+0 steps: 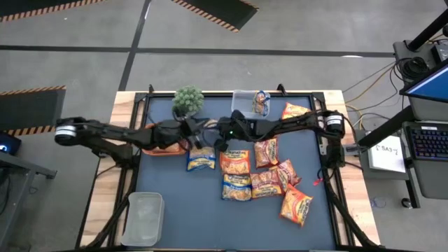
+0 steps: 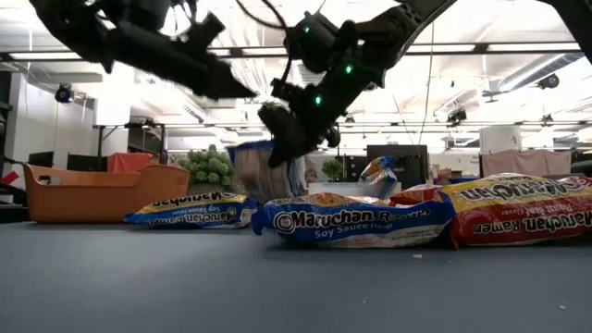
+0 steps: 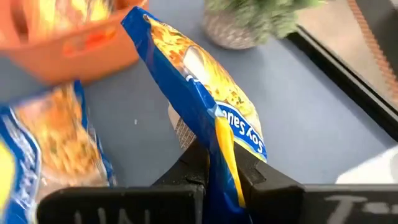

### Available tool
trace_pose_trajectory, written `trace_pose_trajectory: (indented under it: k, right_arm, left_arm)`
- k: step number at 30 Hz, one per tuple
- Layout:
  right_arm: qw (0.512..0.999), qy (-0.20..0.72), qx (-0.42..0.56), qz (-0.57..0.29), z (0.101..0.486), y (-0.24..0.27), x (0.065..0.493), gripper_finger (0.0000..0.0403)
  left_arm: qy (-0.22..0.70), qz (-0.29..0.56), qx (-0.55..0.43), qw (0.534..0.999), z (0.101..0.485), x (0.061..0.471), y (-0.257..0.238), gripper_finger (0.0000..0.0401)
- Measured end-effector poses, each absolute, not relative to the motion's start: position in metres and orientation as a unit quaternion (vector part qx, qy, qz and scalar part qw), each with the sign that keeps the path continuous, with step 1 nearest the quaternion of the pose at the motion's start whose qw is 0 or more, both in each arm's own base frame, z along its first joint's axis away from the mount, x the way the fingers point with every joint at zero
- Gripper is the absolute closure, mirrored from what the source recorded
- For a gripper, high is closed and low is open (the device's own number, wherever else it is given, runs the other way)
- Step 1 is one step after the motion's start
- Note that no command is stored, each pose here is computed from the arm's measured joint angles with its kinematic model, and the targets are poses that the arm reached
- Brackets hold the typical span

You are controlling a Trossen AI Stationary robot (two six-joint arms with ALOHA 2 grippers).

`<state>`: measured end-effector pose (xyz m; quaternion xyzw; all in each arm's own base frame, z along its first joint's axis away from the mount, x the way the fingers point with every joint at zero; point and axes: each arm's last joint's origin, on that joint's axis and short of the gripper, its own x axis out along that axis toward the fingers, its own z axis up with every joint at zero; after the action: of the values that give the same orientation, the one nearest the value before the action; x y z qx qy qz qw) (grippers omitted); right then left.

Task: Sort Maruchan noodles
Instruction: Put the blue noodle pack into the transparent bin

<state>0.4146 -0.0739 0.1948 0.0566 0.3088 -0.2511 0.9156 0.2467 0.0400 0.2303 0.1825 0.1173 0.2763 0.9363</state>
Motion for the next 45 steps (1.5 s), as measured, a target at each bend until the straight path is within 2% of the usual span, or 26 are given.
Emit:
trace_pose_trajectory:
  k: [5, 9, 13, 17, 28, 38, 45]
  right_arm:
    - [0.912, 0.254, 0.171, -0.273, 0.224, -0.093, 0.402, 0.0386]
    - [0.902, 0.203, 0.25, -0.286, 0.247, -0.111, 0.39, 0.0386]
    - [0.884, 0.156, 0.297, -0.324, 0.263, -0.131, 0.378, 0.0386]
    - [0.852, 0.109, 0.3, -0.415, 0.267, -0.143, 0.368, 0.0386]
    - [0.762, 0.029, 0.3, -0.573, 0.24, -0.134, 0.354, 0.0386]
    - [0.709, 0.001, 0.312, -0.632, 0.201, -0.128, 0.334, 0.0386]
    - [0.704, -0.001, 0.314, -0.637, 0.186, -0.127, 0.326, 0.0386]
  left_arm:
    - [0.07, 0.309, 0.161, 0.935, 0.254, 0.226, 0.039, 0.0401]
    - [0.074, 0.332, 0.147, 0.929, 0.257, 0.208, 0.038, 0.0401]
    - [0.06, 0.337, 0.138, 0.929, 0.256, 0.195, 0.037, 0.0401]
    - [0.052, 0.338, 0.138, 0.929, 0.255, 0.187, 0.036, 0.0401]
    - [0.043, 0.34, 0.141, 0.929, 0.252, 0.176, 0.035, 0.0401]
    - [0.038, 0.34, 0.139, 0.929, 0.254, 0.175, 0.035, 0.0401]
    - [0.034, 0.341, 0.138, 0.929, 0.255, 0.175, 0.035, 0.0401]
